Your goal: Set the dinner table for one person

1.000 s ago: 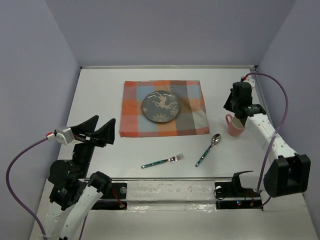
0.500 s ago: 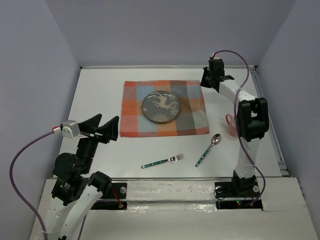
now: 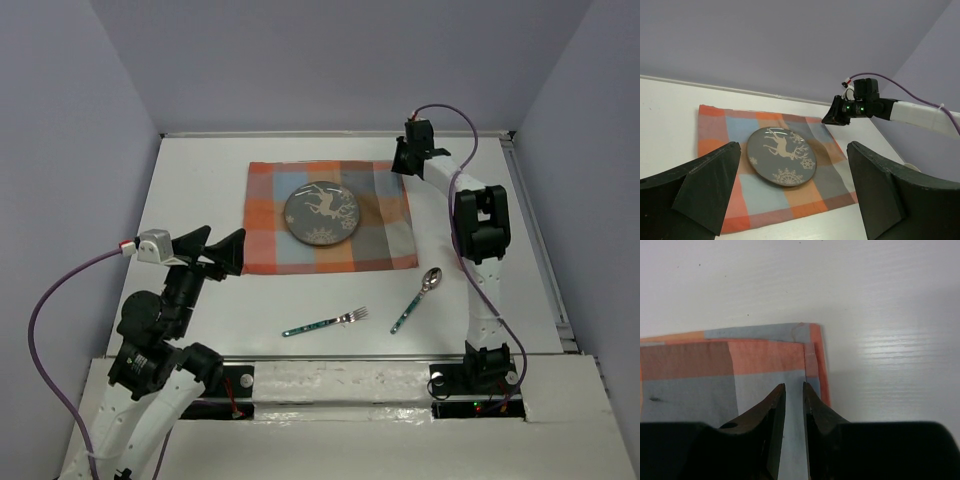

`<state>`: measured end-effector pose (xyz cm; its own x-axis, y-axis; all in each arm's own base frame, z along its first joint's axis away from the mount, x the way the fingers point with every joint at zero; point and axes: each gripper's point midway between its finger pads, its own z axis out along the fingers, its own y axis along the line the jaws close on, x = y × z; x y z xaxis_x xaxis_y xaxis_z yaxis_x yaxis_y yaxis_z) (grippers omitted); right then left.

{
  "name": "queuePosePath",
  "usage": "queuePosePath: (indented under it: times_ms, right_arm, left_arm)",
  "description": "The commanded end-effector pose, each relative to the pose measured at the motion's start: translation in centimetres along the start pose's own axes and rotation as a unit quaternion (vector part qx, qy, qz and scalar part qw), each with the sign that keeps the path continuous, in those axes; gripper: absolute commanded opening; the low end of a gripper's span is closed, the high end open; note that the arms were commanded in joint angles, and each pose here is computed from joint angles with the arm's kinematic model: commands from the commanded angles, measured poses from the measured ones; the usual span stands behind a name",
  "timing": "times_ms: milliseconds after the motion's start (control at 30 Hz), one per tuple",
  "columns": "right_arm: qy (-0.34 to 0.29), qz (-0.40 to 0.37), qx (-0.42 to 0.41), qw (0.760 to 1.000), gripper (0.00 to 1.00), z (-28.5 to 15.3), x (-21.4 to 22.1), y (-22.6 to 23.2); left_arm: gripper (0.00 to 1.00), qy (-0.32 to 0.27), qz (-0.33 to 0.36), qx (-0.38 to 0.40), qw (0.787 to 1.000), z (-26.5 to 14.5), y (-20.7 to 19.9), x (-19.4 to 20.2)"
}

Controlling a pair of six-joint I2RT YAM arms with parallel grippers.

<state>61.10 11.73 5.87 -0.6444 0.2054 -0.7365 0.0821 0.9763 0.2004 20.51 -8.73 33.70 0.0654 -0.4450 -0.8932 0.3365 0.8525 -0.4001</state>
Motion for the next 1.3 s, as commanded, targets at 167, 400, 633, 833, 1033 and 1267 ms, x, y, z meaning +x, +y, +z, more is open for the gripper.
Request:
queuePosePath:
  times_ms: [167, 400, 633, 833, 1033, 1267]
  right_arm:
    - [-0.035, -0.012, 0.023, 0.999, 0.26, 0.3, -2.6, -0.4]
    - [-0.025, -0.015, 0.035, 0.999, 0.27, 1.6, -1.6, -0.9]
    - [-0.019, -0.017, 0.036, 0.999, 0.25, 2.2, -1.1, -1.0]
    - [-0.021, -0.022, 0.044, 0.999, 0.32, 2.5, -1.1, -1.4]
    - [-0.029, -0.034, 0.049, 0.998, 0.42, 2.5, -1.8, -1.5]
    - [-0.023, -0.032, 0.042, 0.998, 0.34, 2.8, -1.6, -1.2]
  left_arm:
    - [0.99, -0.017, 0.010, -0.001, 1.000, 0.5, -0.1, -1.0]
    - [0.99, -0.017, 0.010, -0.002, 1.000, 0.5, 0.0, -1.1]
    - [0.99, -0.016, 0.011, -0.004, 1.000, 0.5, 0.0, -1.0]
    - [0.99, -0.016, 0.012, -0.004, 1.000, 0.6, 0.1, -1.0]
    - [0.99, -0.015, 0.012, -0.004, 1.000, 0.6, 0.1, -1.0]
    - [0.99, -0.018, 0.012, -0.004, 1.000, 0.5, 0.1, -1.1]
